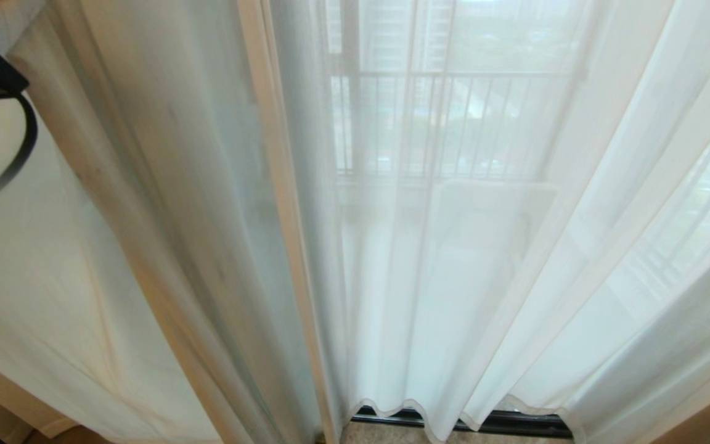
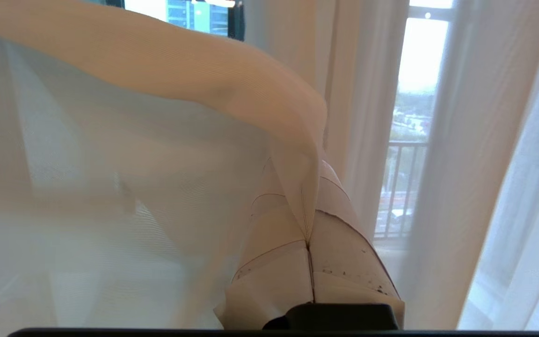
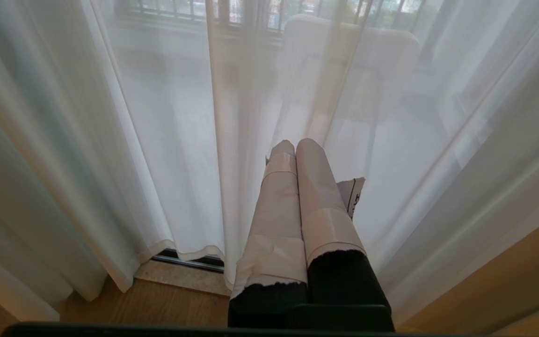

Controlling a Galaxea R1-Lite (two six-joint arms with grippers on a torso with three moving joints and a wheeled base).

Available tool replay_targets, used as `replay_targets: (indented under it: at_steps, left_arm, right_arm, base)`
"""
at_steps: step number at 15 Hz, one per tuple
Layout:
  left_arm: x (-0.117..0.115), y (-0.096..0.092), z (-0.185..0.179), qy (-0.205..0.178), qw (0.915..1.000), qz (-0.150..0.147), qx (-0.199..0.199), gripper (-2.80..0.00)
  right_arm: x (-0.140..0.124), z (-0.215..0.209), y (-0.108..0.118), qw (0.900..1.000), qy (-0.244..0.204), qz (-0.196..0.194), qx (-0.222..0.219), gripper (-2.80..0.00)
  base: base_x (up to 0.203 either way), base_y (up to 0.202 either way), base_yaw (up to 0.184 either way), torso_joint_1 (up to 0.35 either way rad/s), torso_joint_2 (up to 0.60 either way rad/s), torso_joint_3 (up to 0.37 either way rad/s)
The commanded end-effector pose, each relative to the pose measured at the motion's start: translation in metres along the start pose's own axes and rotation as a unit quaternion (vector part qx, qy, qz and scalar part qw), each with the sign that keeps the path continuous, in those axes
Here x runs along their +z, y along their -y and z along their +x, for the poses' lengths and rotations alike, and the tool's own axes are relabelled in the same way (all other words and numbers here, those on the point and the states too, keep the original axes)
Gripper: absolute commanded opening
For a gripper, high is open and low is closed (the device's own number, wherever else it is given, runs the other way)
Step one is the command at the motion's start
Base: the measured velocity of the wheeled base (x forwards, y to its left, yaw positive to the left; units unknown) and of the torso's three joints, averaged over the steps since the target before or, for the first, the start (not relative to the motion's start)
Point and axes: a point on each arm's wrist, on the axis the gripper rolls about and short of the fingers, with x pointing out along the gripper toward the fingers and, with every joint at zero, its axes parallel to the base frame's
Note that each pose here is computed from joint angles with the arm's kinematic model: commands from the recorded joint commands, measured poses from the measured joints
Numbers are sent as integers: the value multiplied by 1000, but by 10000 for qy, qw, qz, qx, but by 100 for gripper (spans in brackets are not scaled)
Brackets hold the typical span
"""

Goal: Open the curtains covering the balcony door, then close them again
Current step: Close the inner curtains on both sides

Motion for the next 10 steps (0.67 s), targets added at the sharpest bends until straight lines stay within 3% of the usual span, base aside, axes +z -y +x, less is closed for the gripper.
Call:
replay_targets:
  at_steps: [1,6,10]
  left_arm:
    - [19,6,-11,218,9997,34,-53,-280]
    - [41,14,-28,241,9997,32,-94,-280]
    - [56,24,-25,303,9988,-74,-366,-280]
  right_arm:
    - [0,0,0,10000,2,-3,4,-280]
    - [0,0,0,10000,2,-3,4,-280]
    - [0,0,0,10000,2,-3,4,-280]
  base:
    - [0,0,0,0,0,0]
    - [0,0,0,0,0,0]
    - [0,0,0,0,0,0]
